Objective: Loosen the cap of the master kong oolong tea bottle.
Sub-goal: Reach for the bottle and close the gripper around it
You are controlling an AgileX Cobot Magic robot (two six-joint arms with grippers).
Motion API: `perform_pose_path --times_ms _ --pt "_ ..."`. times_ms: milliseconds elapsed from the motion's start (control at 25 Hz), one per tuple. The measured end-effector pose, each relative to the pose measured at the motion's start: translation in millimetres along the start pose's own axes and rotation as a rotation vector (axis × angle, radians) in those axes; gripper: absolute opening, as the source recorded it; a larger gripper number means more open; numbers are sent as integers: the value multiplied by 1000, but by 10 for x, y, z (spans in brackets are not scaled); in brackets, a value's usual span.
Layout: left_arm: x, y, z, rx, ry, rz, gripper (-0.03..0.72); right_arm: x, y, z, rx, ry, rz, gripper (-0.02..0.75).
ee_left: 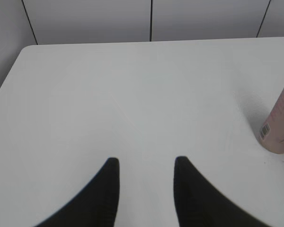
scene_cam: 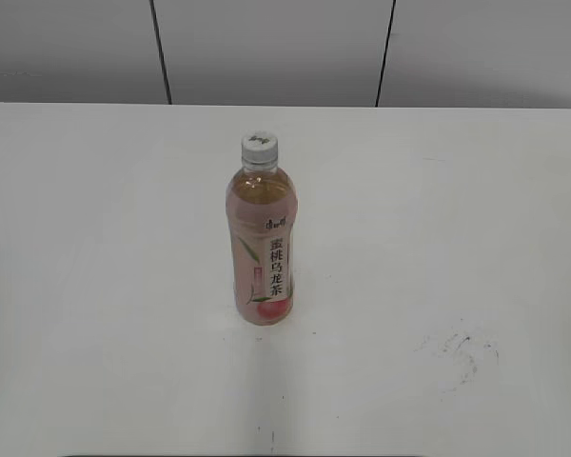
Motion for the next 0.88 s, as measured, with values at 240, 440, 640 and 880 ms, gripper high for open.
perform_pose_path --times_ms 240,440,640,880 --pt "0 0 0 0 0 0 239 0 0 0 0 0 0 554" --pt "0 0 0 0 0 0 239 0 0 0 0 0 0 554" --pt "0 0 0 0 0 0 239 0 0 0 0 0 0 554" --pt "0 0 0 0 0 0 239 0 0 0 0 0 0 554"
Point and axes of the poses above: a point on each arm's last joint axis where the gripper is mounted, x pointing back along that axis away from the gripper, y along the wrist's bending axis when the last joint is at zero, z = x × y, the point moved 3 cm from there along -x, pointing out along that axis toward the gripper, and after that the axes turned 10 degrees about x, right-handed, at the moved point
